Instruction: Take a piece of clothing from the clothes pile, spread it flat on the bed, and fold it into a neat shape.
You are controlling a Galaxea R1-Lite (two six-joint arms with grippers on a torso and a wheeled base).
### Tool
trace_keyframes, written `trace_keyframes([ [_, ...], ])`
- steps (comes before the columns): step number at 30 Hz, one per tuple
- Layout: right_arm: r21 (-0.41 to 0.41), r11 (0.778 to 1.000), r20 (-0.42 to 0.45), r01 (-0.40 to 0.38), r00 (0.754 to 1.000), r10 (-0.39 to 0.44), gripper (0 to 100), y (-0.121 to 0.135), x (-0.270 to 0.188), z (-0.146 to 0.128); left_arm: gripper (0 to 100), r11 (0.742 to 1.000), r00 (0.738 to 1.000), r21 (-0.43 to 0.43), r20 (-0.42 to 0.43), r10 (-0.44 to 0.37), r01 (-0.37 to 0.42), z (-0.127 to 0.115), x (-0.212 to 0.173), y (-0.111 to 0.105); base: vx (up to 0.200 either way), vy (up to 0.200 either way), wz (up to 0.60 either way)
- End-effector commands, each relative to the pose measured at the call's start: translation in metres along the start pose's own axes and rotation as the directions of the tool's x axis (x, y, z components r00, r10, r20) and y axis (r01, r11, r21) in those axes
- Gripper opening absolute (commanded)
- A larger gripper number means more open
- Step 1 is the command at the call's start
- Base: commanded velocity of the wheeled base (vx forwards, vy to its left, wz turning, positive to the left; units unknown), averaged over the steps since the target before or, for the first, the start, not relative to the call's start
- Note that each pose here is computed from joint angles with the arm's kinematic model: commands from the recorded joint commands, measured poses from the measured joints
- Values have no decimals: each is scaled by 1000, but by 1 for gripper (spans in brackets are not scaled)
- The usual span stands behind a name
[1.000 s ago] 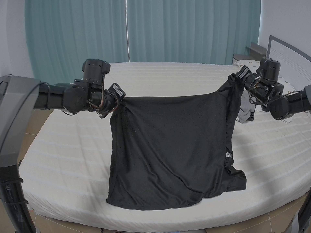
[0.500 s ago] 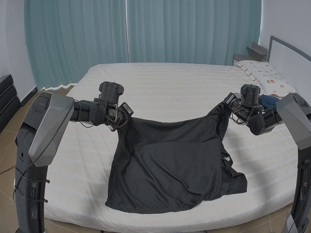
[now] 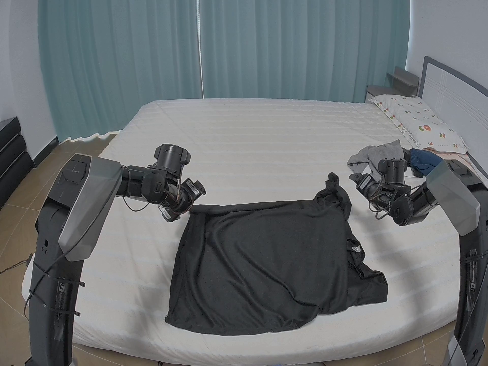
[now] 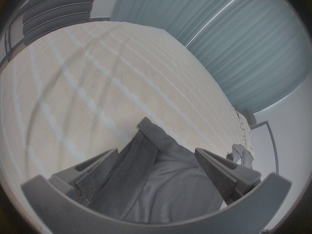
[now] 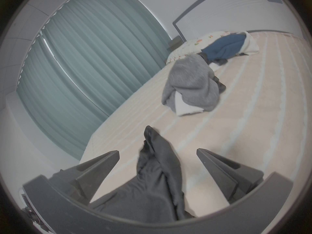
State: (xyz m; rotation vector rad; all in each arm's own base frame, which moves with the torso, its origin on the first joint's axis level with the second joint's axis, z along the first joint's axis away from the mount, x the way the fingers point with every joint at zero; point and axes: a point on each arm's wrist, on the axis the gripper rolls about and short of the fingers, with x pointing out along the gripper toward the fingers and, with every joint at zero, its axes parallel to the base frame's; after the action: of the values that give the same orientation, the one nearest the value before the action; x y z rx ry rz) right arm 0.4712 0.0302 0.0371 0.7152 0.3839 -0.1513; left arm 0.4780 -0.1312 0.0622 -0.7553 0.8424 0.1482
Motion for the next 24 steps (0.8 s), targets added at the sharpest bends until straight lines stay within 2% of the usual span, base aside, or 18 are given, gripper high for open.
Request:
trace_keyframes([
  [1, 37, 999, -108, -4, 994, 8, 100, -9, -42, 2, 100, 1000, 996, -9, -88, -15, 14, -5, -47, 8, 0, 0, 0],
  [6, 42, 999, -150, 7, 989, -1, 100, -15, -65, -6, 100, 1000, 993, -22, -120, 0, -3, -22, -66, 20, 0, 0, 0],
  [8, 48, 999, -159, 12, 987, -4, 100, -20, -83, -13, 100, 1000, 992, -29, -129, -8, 4, -39, -85, 35, 0, 0, 0],
  [11, 50, 999, -155, 6, 988, 2, 100, -24, -95, -16, 100, 999, 992, -25, -120, -37, 34, -51, -96, 46, 0, 0, 0],
  [12, 49, 999, -146, -5, 989, 12, 100, -27, -105, -18, 100, 998, 992, -25, -111, -56, 53, -61, -101, 56, 0, 0, 0],
  [19, 34, 999, -161, -20, 987, 26, 100, -35, -136, -32, 100, 996, 990, -41, -111, -87, 83, -88, -128, 82, 0, 0, 0],
  [24, 12, 1000, -184, -24, 983, 25, 100, -39, -149, -37, 100, 992, 988, -46, -91, -122, 118, -98, -142, 96, -200, 0, 0],
])
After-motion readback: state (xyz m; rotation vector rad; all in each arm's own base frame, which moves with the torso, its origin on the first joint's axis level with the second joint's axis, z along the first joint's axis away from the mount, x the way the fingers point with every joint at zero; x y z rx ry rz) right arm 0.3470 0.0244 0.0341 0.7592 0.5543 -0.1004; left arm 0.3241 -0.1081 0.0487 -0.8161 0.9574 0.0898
